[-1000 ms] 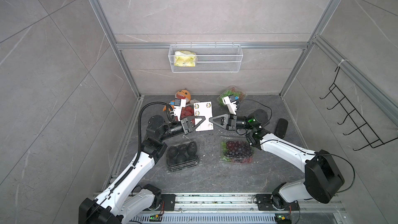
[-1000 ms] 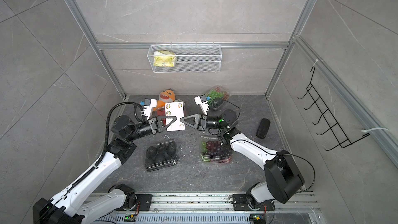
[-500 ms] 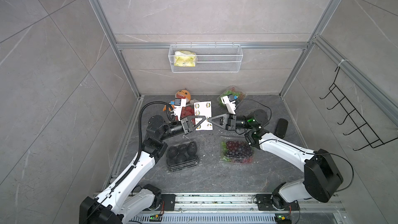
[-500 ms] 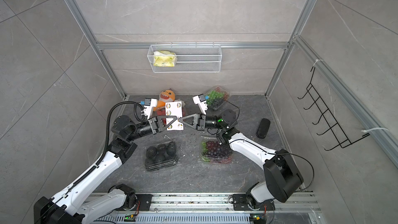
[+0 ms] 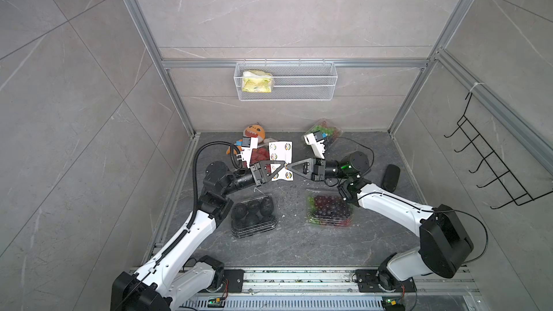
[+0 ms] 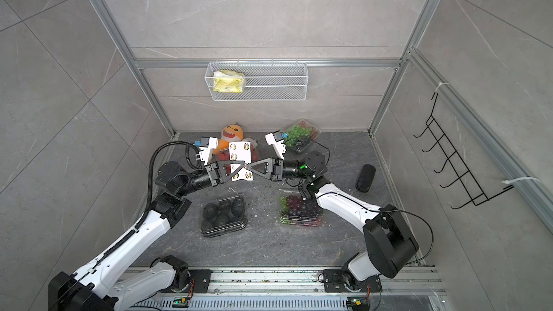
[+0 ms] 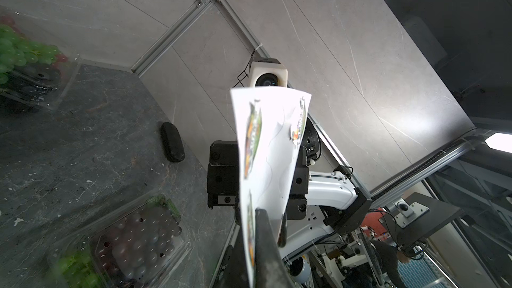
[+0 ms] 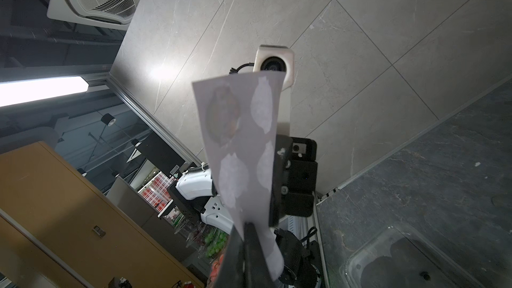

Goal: Label fruit boxes
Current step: Pick up the label sticker from the center of the board, then adjust the label sticker.

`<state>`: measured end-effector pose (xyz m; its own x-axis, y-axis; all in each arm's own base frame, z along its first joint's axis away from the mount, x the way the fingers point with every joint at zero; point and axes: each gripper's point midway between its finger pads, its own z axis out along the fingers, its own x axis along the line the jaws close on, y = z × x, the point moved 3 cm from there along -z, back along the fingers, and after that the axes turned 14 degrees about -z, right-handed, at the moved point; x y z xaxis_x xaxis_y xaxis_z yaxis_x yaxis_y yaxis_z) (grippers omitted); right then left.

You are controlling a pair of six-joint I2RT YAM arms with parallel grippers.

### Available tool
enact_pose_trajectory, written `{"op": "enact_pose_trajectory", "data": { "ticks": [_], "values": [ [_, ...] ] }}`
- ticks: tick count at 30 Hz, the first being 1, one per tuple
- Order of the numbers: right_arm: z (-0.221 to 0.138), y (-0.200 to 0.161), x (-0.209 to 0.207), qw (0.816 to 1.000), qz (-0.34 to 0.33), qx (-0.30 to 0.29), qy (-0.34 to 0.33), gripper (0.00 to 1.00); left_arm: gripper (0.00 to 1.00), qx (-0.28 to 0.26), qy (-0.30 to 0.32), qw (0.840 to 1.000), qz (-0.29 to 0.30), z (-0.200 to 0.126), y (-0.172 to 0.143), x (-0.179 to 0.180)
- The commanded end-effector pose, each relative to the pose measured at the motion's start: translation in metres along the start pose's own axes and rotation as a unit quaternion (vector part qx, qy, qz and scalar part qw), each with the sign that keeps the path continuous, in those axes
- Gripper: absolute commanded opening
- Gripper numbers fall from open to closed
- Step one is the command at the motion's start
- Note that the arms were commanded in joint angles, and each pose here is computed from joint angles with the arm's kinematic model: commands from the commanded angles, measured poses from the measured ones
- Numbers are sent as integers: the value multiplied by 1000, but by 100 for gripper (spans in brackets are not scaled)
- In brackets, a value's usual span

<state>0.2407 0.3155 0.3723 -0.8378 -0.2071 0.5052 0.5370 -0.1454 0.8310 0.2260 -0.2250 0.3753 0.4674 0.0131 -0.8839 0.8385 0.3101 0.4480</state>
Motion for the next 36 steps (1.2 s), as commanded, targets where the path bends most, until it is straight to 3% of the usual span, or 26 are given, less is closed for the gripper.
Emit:
{"op": "enact_pose_trajectory", "data": {
  "ticks": [1, 7, 10, 20, 26, 36],
  "values": [
    [5, 2, 6, 1000, -11, 4, 16, 0, 0, 4, -30, 999, 25, -3, -1, -19],
    [5, 0, 2, 1000, -6, 4, 12, 9, 0, 6, -30, 999, 24, -2, -1, -17],
    [5, 0, 1, 1000, -5, 5, 10, 25, 0, 6, -32, 999, 26, -3, -2, -18],
    [-8, 3, 7, 1000, -22, -4, -11, 35, 0, -5, -6, 999, 41, -8, -1, -19],
    [-19, 2, 8, 999, -27, -7, -34, 34, 0, -3, -8, 999, 41, -8, -2, -19],
    [-16, 4, 4, 999, -19, -6, -28, 8, 0, -2, -13, 999, 38, -8, -3, -20]
  ]
}}
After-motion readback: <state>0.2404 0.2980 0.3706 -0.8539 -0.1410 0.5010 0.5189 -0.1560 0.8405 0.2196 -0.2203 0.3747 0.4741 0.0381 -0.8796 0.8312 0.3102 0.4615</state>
